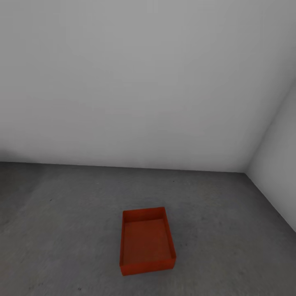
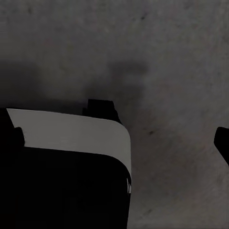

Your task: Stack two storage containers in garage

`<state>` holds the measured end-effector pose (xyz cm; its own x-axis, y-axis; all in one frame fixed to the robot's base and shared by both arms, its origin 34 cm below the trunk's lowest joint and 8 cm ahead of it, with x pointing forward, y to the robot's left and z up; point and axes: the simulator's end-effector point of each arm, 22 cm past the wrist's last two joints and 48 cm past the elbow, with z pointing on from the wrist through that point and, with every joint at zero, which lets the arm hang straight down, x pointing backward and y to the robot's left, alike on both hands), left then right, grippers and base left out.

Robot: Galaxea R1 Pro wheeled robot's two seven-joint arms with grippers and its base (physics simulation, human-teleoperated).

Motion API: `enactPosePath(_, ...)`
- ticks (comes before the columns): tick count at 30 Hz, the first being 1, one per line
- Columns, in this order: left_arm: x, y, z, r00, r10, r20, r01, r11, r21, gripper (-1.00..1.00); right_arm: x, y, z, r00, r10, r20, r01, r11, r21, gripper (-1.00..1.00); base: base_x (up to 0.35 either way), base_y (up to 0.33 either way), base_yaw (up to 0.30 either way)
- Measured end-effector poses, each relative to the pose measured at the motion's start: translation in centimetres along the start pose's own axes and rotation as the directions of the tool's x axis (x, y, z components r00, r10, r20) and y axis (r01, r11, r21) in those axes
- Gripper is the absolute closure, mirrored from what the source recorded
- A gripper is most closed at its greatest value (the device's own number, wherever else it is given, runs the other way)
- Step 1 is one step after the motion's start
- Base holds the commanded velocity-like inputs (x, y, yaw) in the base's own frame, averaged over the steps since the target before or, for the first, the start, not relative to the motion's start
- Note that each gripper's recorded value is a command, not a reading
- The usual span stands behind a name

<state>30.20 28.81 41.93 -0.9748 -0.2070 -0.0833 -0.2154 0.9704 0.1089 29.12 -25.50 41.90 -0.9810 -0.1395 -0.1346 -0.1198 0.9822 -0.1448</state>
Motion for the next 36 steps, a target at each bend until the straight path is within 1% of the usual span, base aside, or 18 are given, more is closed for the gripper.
enactPosePath(8,0.01,0.0,0.0,1.0,0.0,0.0,0.0,1.0,0.0,-1.0,0.03,0.01,0.0,1.0,0.006,-0.001,-0.006,1.0,-0.001,-1.0,0.0,0.0,0.0)
enactPosePath(11,0.02,0.0,0.0,1.0,0.0,0.0,0.0,1.0,0.0,-1.0,0.04,-0.01,0.0,1.0,0.007,-0.001,-0.007,1.0,0.0,-1.0,0.0,0.0,-0.132)
enactPosePath(36,0.02,-0.05,0.0,1.0,0.0,0.0,0.0,1.0,0.0,-1.0,0.03,0.1,-0.01,1.0,0.007,-0.001,-0.007,1.0,-0.002,-1.0,0.0,0.0,-0.28)
